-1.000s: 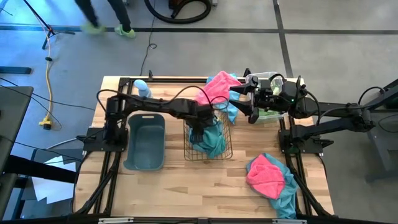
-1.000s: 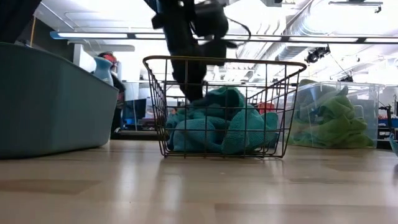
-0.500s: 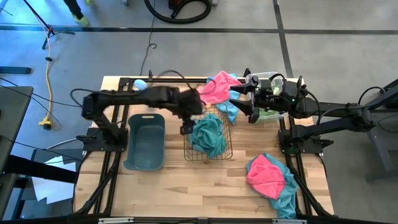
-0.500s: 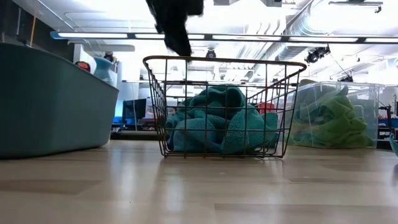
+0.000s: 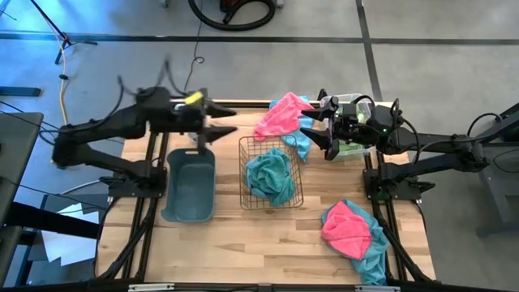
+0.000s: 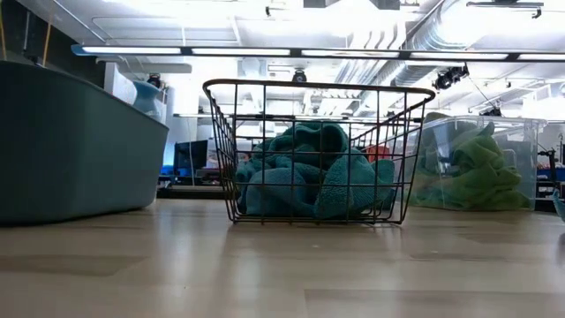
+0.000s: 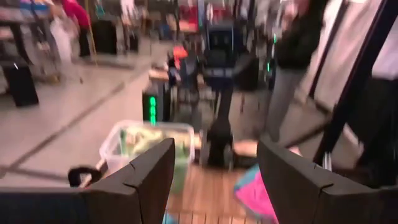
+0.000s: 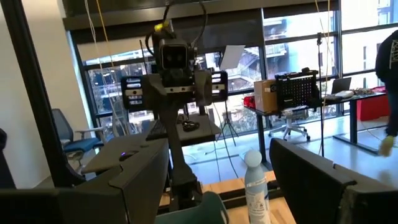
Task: Sort microfiber towel by color & place in baskets
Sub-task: Put the bottom pink towel into the blue bin
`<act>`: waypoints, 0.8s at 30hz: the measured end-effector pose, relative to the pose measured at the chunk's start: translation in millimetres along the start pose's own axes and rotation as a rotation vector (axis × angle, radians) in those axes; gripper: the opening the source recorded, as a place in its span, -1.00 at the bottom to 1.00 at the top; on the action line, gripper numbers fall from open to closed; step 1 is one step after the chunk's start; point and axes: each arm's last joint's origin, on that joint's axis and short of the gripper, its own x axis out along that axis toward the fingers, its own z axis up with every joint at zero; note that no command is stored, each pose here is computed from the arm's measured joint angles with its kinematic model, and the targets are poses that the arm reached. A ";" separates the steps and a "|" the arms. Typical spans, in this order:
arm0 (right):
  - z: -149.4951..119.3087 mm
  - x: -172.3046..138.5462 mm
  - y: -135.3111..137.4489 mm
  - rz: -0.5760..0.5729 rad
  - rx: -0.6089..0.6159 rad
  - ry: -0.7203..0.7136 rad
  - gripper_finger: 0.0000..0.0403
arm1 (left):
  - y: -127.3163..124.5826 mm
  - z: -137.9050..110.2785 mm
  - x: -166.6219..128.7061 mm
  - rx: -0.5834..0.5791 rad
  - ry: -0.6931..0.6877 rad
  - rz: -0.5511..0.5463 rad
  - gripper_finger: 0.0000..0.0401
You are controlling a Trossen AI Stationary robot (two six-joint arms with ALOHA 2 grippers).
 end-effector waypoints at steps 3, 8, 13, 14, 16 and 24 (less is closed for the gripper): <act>0.1 0.0 0.0 0.000 0.000 -0.001 0.37 | 0.9 -13.2 -18.3 -0.045 -0.104 0.007 0.08; 0.2 0.0 0.0 0.000 0.000 -0.002 0.37 | 3.0 -47.2 -32.1 -0.151 -0.222 0.005 0.08; 0.2 0.0 0.0 0.000 0.000 -0.002 0.37 | 1.7 -78.7 -30.8 -0.220 -0.271 -0.025 0.08; 0.2 0.0 0.0 0.000 0.001 -0.002 0.37 | 1.8 -84.5 -29.6 -0.230 -0.266 -0.020 0.08; 0.2 0.0 0.0 0.000 0.001 -0.002 0.37 | 1.2 -91.3 -27.9 -0.232 -0.270 -0.021 0.08; 0.0 0.1 0.0 0.000 0.009 -0.001 0.37 | 0.8 -92.6 -28.5 -0.181 -0.315 -0.022 0.08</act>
